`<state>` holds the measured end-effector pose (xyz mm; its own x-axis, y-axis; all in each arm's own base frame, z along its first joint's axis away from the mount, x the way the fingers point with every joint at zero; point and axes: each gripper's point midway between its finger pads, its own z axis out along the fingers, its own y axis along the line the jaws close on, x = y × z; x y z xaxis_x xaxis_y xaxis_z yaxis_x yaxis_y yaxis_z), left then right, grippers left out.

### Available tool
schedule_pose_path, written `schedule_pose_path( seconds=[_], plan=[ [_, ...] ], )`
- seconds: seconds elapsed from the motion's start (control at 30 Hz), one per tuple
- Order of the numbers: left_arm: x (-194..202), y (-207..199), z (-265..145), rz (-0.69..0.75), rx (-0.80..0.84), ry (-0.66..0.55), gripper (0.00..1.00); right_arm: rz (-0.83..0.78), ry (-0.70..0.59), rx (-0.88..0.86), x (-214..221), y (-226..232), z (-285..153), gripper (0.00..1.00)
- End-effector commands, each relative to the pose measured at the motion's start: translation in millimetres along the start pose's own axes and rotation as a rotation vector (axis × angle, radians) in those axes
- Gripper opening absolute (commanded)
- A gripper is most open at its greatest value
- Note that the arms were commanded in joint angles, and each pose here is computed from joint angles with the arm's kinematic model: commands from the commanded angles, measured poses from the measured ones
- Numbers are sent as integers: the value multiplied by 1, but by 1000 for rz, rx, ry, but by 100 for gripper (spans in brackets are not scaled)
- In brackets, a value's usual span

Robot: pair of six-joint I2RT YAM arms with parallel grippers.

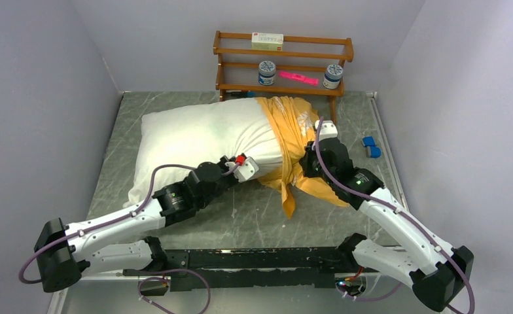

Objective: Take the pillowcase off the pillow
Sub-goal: Remove the pillow from the pillowcase.

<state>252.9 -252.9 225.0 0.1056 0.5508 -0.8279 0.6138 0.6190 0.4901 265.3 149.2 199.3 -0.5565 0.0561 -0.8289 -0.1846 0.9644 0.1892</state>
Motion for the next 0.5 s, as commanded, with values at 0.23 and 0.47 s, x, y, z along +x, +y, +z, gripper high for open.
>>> schedule_pose_path(
  seconds=[0.23,0.47],
  plan=[
    [34,119,-76,-38,-560,247,5,-87,-105,378,-47,-79,-30,0],
    [43,107,-66,-25,-515,273,5,-108,-50,247,-41,-57,-27,11]
  ],
)
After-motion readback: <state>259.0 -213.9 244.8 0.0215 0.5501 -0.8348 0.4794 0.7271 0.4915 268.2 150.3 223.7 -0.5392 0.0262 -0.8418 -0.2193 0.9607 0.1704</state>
